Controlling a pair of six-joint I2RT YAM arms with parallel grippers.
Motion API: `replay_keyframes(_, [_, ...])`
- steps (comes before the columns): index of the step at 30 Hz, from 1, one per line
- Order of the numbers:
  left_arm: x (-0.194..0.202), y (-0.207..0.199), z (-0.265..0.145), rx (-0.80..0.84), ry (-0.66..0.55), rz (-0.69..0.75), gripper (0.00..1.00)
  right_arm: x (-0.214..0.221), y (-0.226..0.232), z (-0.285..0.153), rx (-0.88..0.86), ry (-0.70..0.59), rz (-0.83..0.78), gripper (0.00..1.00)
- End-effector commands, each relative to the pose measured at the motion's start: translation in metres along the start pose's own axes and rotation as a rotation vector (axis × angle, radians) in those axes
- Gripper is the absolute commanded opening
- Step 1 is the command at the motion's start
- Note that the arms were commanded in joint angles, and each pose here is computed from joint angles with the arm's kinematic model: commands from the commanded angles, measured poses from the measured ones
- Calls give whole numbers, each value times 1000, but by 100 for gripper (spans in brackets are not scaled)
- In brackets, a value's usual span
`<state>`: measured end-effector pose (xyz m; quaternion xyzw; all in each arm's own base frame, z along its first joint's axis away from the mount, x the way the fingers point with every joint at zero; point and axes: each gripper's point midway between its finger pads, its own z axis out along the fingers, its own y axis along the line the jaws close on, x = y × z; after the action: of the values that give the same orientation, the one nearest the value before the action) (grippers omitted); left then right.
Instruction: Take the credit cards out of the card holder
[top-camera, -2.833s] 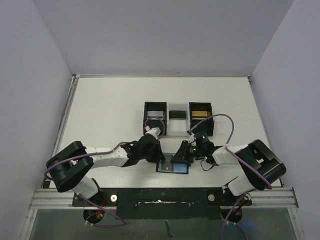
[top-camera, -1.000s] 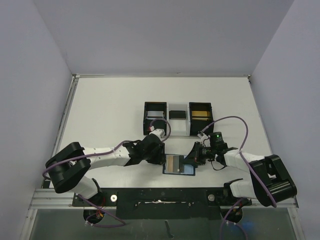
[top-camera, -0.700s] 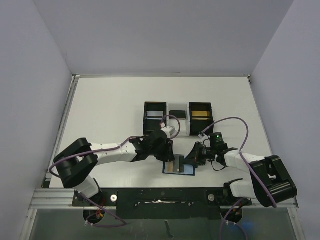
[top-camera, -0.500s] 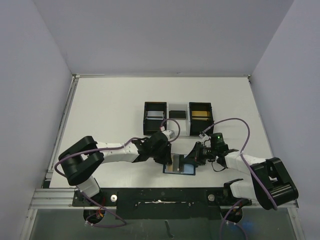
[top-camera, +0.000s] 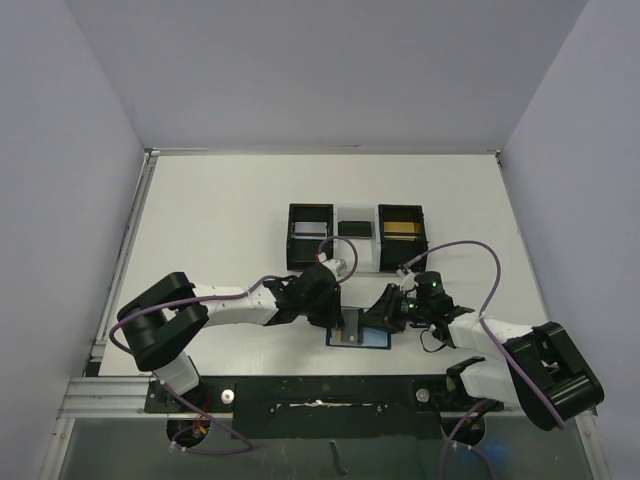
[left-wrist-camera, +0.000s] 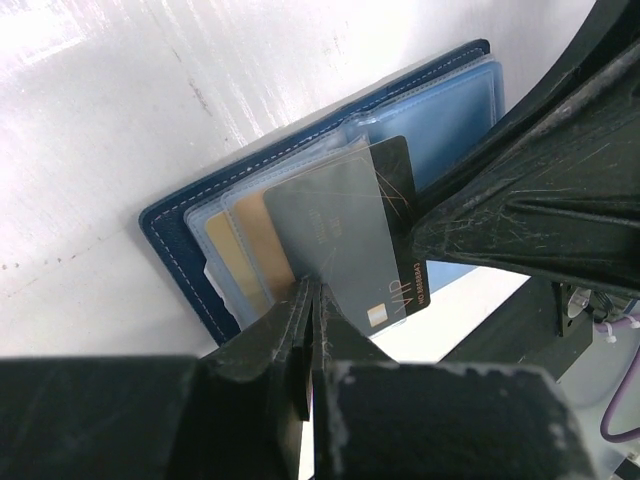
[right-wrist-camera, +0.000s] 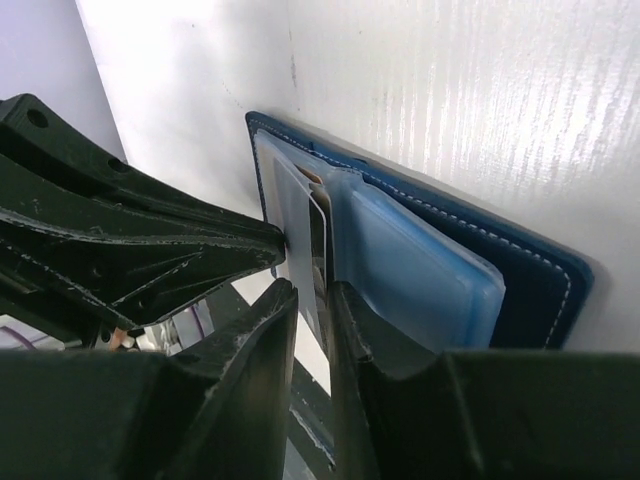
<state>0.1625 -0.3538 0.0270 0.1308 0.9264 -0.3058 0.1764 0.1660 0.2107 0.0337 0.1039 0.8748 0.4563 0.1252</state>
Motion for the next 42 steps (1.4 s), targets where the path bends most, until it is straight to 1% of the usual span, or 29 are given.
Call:
replay_keyframes(1, [13,29,4,-115,23,-2,0,-13,19,2,-60,-80,-47,20])
replay_keyframes(3, [13,29,4,-115,23,-3,0,-12,19,3,-73,-92,-58,20])
replay_keyframes(5, [13,29,3,-114,22,-3,0,-13,19,3,-87,-111,-68,17])
replay_keyframes(6, [13,29,3,-114,22,-5,0,-12,18,3,-89,-119,-70,11])
replay_keyframes(9, [14,29,3,-114,23,-5,0,-11,21,1,-110,-126,-88,4])
replay_keyframes(13, [15,30,2,-112,24,-4,0,-14,20,-3,-90,-155,-95,0])
replay_keyframes(16, [15,28,2,-104,26,-1,0,-16,21,-8,-82,-173,-97,0])
replay_keyframes(19, [14,25,3,-91,26,4,0,-14,21,-8,-81,-166,-97,4])
replay_keyframes(23, [12,22,3,-85,23,5,0,-11,21,-4,-76,-167,-101,16])
replay_keyframes(27, [14,24,4,-88,29,4,0,-10,21,-2,-76,-174,-98,22])
replay_keyframes(31, [16,25,4,-86,31,-1,0,-12,15,-2,-55,-191,-117,26])
replay_keyframes(34, [16,26,3,-91,33,-1,0,-12,-1,-2,19,-181,-123,28])
replay_keyframes(36, [16,25,3,-88,30,-1,0,-7,1,0,-13,-166,-130,29])
replay_keyframes(40, [16,26,4,-92,36,-2,0,-3,-12,3,22,-154,-104,29])
replay_keyframes(42, [17,26,4,-93,37,-6,0,-3,-12,4,13,-158,-96,30])
